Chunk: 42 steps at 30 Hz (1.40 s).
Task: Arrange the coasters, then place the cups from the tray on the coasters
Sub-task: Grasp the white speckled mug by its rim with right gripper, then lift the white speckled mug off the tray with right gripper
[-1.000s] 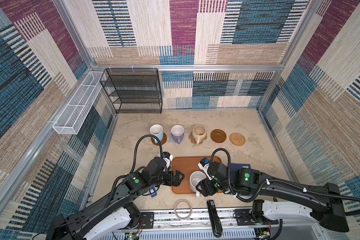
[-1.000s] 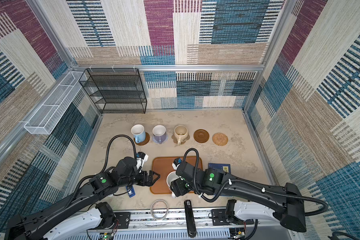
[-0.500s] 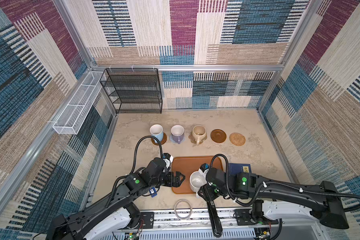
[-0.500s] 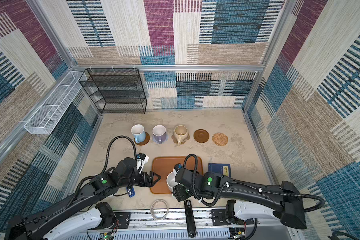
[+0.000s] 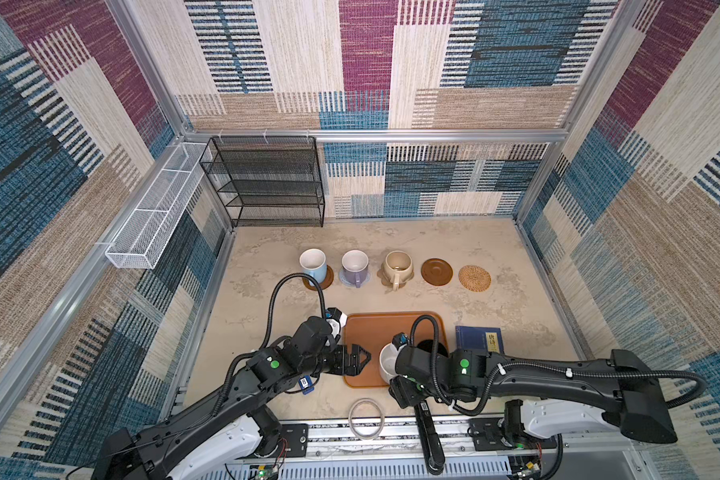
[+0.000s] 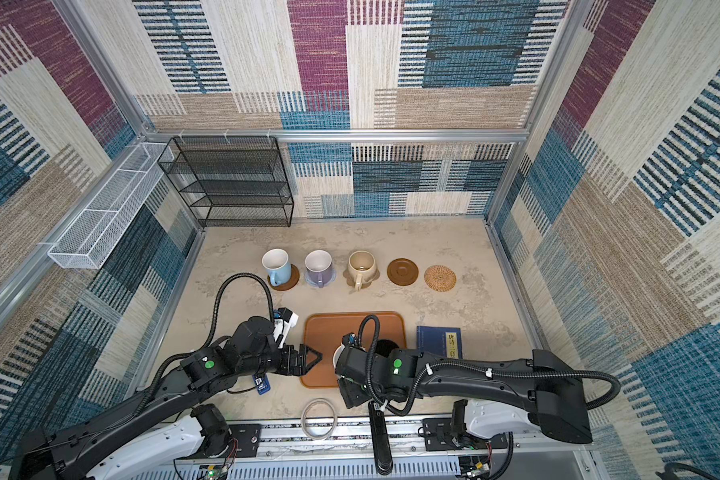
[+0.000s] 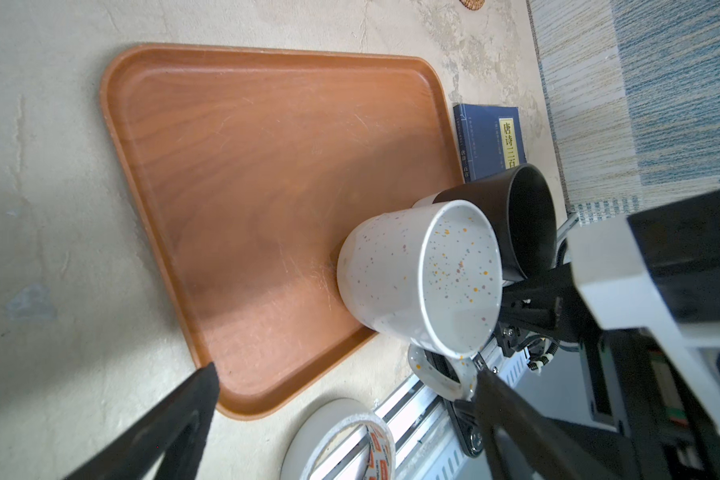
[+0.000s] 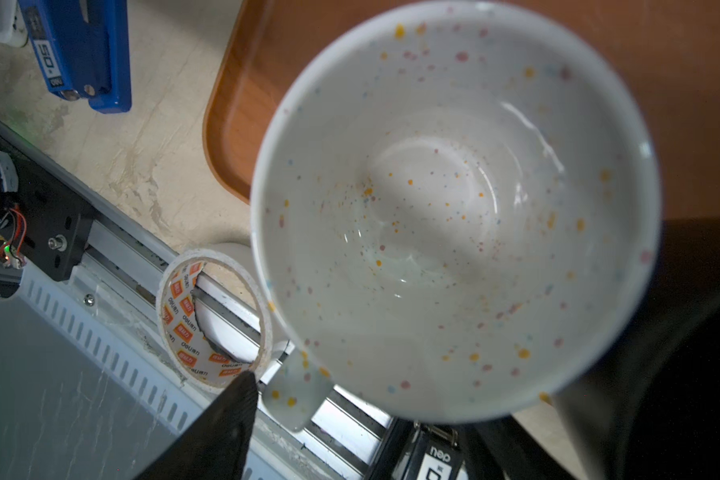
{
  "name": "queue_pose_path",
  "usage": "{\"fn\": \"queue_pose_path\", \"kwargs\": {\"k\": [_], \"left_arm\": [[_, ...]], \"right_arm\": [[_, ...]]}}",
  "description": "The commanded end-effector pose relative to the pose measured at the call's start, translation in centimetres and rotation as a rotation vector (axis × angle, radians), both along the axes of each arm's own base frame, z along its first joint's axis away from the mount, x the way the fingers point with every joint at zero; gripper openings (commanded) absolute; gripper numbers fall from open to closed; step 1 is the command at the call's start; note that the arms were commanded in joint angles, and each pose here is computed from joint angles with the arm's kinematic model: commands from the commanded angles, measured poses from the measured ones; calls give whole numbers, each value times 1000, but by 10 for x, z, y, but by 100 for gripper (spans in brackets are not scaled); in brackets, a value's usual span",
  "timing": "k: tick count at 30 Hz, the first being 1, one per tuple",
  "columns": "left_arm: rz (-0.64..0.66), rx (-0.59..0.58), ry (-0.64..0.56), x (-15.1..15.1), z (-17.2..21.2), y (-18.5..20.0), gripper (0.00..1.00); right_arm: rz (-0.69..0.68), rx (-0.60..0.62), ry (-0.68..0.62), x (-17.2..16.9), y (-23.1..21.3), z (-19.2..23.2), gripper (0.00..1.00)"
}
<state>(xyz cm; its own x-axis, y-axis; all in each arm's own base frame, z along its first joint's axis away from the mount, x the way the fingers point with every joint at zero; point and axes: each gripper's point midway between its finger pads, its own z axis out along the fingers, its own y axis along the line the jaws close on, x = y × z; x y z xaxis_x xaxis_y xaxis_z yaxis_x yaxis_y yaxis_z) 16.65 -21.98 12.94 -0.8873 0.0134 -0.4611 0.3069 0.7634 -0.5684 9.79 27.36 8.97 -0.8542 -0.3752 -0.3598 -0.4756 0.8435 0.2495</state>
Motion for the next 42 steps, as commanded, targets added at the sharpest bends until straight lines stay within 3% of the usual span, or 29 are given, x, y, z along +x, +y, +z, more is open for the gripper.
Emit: {"fn": "queue_pose_path", "kwargs": {"k": [1,11,18,29,42], "left_arm": [[25,30,1,1,-3,7,99],[17,1,-15,-1,0,6,99],[3,-107,-24,-4,9,-4,98],[10,-190,-1,-7,6,-11,99],[46,-192,-6,-7,6,-4,97]], "right_arm": [[-51,11,-39,11,7,3,77],[-121,-40,-92,25,2,-3,54],[-165,-87,-147,35,-5,-11,34],[-171,-12,-194,40,0,-9,32],[-187,-78,-234,47,1,-15,31]]}}
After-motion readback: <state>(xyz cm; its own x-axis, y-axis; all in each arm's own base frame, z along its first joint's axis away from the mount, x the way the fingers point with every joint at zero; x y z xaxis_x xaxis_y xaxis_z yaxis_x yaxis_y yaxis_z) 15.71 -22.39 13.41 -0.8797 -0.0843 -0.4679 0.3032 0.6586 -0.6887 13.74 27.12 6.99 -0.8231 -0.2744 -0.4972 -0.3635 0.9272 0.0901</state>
